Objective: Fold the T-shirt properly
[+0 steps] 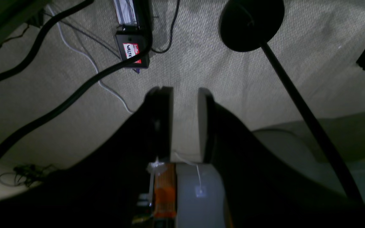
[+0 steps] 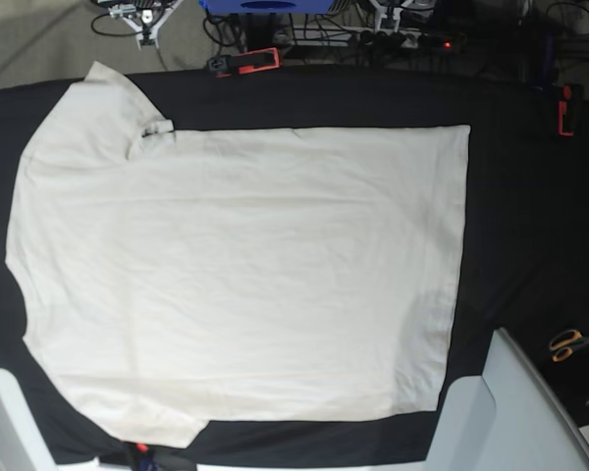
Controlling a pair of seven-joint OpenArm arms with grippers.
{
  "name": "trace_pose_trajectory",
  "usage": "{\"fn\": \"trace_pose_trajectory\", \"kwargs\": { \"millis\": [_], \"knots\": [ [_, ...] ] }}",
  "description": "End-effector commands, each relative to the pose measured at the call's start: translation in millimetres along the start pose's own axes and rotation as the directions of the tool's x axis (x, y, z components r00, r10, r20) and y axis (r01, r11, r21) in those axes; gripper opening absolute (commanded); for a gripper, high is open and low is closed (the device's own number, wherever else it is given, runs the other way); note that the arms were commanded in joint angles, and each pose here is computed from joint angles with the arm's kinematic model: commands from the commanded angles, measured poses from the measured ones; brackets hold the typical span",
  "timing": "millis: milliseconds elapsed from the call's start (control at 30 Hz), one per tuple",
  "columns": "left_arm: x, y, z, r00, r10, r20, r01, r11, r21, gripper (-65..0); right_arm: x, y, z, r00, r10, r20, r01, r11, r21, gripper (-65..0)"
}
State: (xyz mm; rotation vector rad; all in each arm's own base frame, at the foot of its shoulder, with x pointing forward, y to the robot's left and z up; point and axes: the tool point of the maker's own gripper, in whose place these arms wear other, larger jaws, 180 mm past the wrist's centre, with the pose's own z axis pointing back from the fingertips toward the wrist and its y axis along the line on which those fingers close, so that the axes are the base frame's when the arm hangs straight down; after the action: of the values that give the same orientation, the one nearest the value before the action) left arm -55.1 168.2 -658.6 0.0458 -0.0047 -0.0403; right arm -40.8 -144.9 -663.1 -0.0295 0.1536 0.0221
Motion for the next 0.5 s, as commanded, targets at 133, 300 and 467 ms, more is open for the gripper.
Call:
{"fn": "trace_pose_trajectory", "kwargs": {
  "millis": [133,300,467],
  "knots": [
    [-6,3,1,1.000,-0.007,-0.011,0.007,1.000,0.008,-65.0,-4,12,0,1.000,0.004,0.000,-0.004,1.000,0.016,-51.5],
    [-10,5,1,1.000,-0.009,-0.018,0.009,1.000,0.011,-65.0,-21,13,-2,1.000,0.001,-0.005,-0.001,1.000,0.018,-51.6],
    [-11,13,1,1.000,-0.010,-0.018,0.010,1.000,0.023,-65.0,-24,13,-2,0.996,-0.006,0.090,0.005,1.000,0.017,-51.5]
  ]
}}
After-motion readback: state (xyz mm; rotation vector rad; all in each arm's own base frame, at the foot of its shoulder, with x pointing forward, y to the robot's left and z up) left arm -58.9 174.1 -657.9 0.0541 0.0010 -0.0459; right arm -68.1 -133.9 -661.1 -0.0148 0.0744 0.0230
